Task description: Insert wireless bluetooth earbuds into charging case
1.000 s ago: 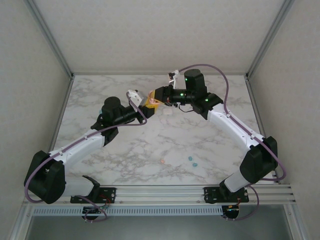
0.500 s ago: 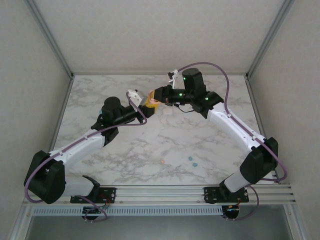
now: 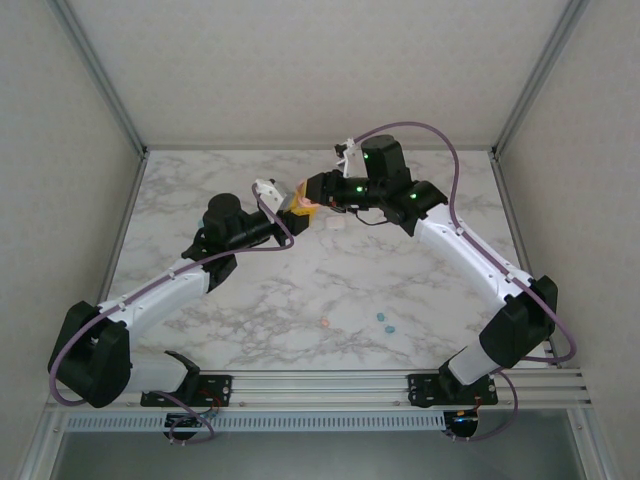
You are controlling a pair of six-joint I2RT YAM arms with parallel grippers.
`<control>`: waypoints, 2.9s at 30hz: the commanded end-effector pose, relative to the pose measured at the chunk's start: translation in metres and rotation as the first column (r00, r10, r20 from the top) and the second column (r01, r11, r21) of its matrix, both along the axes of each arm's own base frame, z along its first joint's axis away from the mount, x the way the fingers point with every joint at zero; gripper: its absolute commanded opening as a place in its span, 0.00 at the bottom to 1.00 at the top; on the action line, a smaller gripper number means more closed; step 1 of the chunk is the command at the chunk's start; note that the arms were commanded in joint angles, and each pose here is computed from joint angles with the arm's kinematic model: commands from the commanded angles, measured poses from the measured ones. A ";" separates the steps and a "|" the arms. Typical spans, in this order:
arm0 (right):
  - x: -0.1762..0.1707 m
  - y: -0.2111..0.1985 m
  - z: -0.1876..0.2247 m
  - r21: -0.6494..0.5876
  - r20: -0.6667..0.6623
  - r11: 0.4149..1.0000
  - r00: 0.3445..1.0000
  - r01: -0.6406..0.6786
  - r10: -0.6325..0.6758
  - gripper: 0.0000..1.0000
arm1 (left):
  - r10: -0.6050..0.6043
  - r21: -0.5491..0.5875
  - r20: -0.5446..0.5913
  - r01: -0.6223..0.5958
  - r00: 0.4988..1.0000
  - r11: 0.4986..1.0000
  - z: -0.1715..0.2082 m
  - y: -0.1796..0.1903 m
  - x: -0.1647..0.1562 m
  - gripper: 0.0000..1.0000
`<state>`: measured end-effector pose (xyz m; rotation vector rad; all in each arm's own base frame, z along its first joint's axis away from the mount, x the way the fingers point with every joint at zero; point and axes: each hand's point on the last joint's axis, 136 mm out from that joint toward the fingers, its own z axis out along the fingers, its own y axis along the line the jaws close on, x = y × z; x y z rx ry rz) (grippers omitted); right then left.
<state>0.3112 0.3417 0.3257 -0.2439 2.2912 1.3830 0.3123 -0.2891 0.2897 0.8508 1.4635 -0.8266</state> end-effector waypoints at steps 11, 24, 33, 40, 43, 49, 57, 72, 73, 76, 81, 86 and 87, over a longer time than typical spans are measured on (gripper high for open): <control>0.000 0.001 -0.013 -0.084 -0.017 0.996 1.000 0.011 -0.013 0.24 | -0.014 -0.086 0.115 0.024 0.993 0.996 0.045 0.002 -0.013 0.20; 0.009 0.000 -0.008 -0.106 0.012 0.994 0.999 0.039 -0.038 0.29 | -0.091 -0.061 0.081 0.096 0.993 0.994 0.042 -0.004 -0.024 0.20; 0.006 -0.004 0.002 -0.100 0.038 0.994 0.998 0.049 -0.046 0.32 | -0.068 -0.080 0.037 0.071 0.997 0.994 0.037 -0.002 -0.019 0.19; 0.004 -0.009 0.007 -0.102 0.051 0.993 0.997 0.062 -0.057 0.35 | -0.049 -0.104 0.022 0.051 0.999 0.993 0.035 -0.002 -0.015 0.18; 0.003 -0.010 0.011 -0.096 0.059 0.993 0.996 0.068 -0.062 0.37 | -0.048 -0.106 0.022 0.050 0.999 0.993 0.035 -0.001 -0.015 0.18; 0.001 -0.013 0.009 -0.104 0.056 0.992 0.996 0.070 -0.065 0.37 | -0.047 -0.107 0.025 0.049 0.999 0.993 0.036 -0.001 -0.015 0.18; -0.001 -0.008 0.004 -0.110 0.048 0.993 0.999 0.029 -0.024 0.27 | -0.046 -0.111 0.028 0.049 0.999 0.993 0.037 -0.001 -0.015 0.18; -0.026 -0.011 -0.006 -0.251 0.240 0.952 0.941 -0.175 0.237 0.22 | -0.123 -0.126 0.020 0.125 0.992 0.984 0.049 -0.004 -0.019 0.17; -0.026 -0.011 -0.008 -0.264 0.257 0.947 0.933 -0.184 0.253 0.22 | -0.138 -0.129 0.018 0.139 0.990 0.982 0.050 -0.005 -0.021 0.17; -0.029 -0.012 -0.010 -0.299 0.327 0.930 0.893 -0.212 0.309 0.22 | -0.169 -0.130 0.014 0.169 0.986 0.977 0.052 -0.006 -0.024 0.17; -0.039 -0.012 -0.002 -0.320 0.476 0.909 0.784 -0.269 0.399 0.22 | -0.204 -0.137 0.015 0.204 0.979 0.969 0.057 -0.004 -0.028 0.17; -0.056 -0.010 0.000 -0.352 0.561 0.862 0.655 -0.366 0.507 0.22 | -0.293 -0.119 0.008 0.292 0.956 0.949 0.061 -0.008 -0.039 0.17; -0.059 -0.010 0.000 -0.354 0.571 0.853 0.634 -0.382 0.521 0.22 | -0.310 -0.115 0.010 0.309 0.951 0.944 0.063 -0.009 -0.042 0.17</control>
